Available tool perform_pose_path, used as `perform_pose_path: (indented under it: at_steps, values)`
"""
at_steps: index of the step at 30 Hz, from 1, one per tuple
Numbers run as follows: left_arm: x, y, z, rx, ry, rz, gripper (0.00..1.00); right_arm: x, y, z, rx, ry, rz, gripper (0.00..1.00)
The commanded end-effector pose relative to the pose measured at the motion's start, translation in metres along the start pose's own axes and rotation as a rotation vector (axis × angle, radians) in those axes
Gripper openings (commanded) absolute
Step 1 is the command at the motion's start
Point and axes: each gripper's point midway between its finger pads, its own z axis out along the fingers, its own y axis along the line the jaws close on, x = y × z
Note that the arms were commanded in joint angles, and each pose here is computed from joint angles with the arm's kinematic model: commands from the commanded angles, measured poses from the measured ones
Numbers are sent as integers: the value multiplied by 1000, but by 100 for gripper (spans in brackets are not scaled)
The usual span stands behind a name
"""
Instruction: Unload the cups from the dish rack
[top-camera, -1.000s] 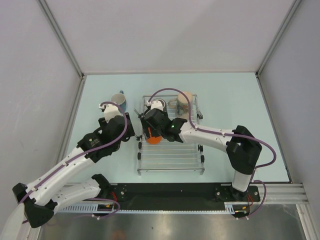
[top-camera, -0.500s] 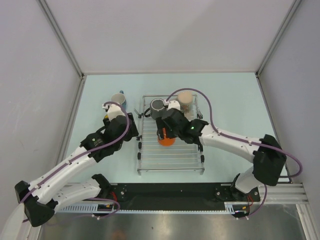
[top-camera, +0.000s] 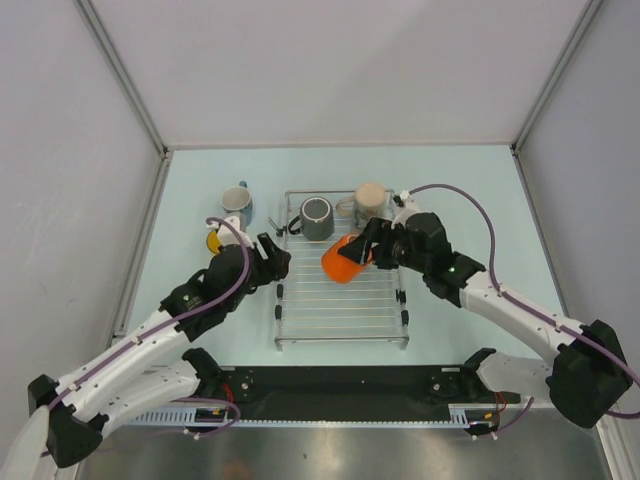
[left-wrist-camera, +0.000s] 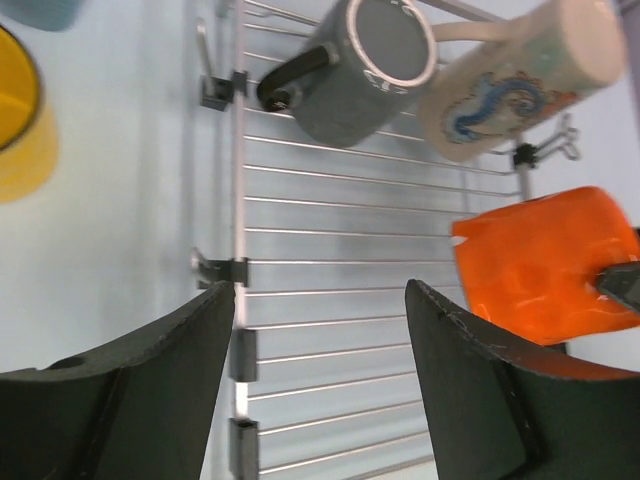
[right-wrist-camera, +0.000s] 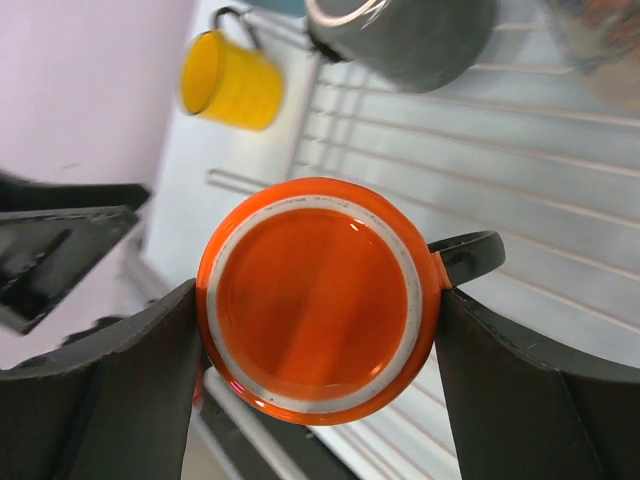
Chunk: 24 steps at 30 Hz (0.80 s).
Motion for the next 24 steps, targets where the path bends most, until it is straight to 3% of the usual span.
perform_pose_path:
  at_steps: [1, 13, 24]
  values:
    - [-17, -54, -11, 303, -72, -138, 74, -39, 88, -41, -511, -114, 71, 0]
    - [-12, -112, -46, 772, -87, -298, 73, -44, 104, -80, -751, -179, 190, 0]
    - [-28, -124, -70, 887, -126, -346, 71, -40, 99, -85, -747, -194, 218, 0]
